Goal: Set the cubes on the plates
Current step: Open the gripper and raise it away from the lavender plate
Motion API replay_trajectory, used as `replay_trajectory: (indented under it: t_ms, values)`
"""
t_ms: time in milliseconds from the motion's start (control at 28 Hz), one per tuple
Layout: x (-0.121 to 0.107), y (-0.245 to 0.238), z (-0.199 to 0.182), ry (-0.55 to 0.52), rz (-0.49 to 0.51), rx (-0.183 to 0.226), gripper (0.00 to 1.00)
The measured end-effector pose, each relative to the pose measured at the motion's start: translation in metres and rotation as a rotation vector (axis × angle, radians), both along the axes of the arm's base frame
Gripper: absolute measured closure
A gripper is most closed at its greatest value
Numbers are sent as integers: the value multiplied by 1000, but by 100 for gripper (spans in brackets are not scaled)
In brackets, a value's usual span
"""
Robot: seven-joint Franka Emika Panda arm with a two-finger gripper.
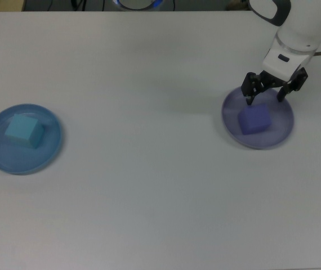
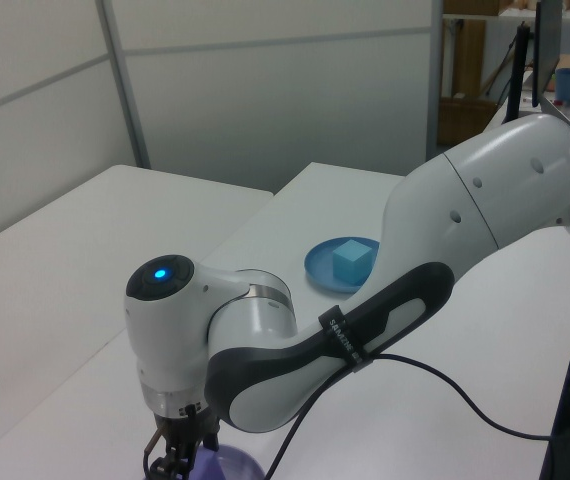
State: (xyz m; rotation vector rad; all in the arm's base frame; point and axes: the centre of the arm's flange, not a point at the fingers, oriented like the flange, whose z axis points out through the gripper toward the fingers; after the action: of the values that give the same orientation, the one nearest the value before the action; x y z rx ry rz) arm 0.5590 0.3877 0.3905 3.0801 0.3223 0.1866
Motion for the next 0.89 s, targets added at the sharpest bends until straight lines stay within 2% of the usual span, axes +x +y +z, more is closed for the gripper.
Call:
replay_trajectory:
  t_ms: [107, 250, 429, 607, 893]
  values:
    - [1, -1, 12, -8, -5, 1, 0]
    - [0, -9, 36, -10, -18, -12, 0]
    - [-3, -37, 87, -15, -64, -22, 0]
    - [-8, -92, 144, 31, -117, -19, 0]
    - [-25, -206, 212, 127, -180, -61, 0]
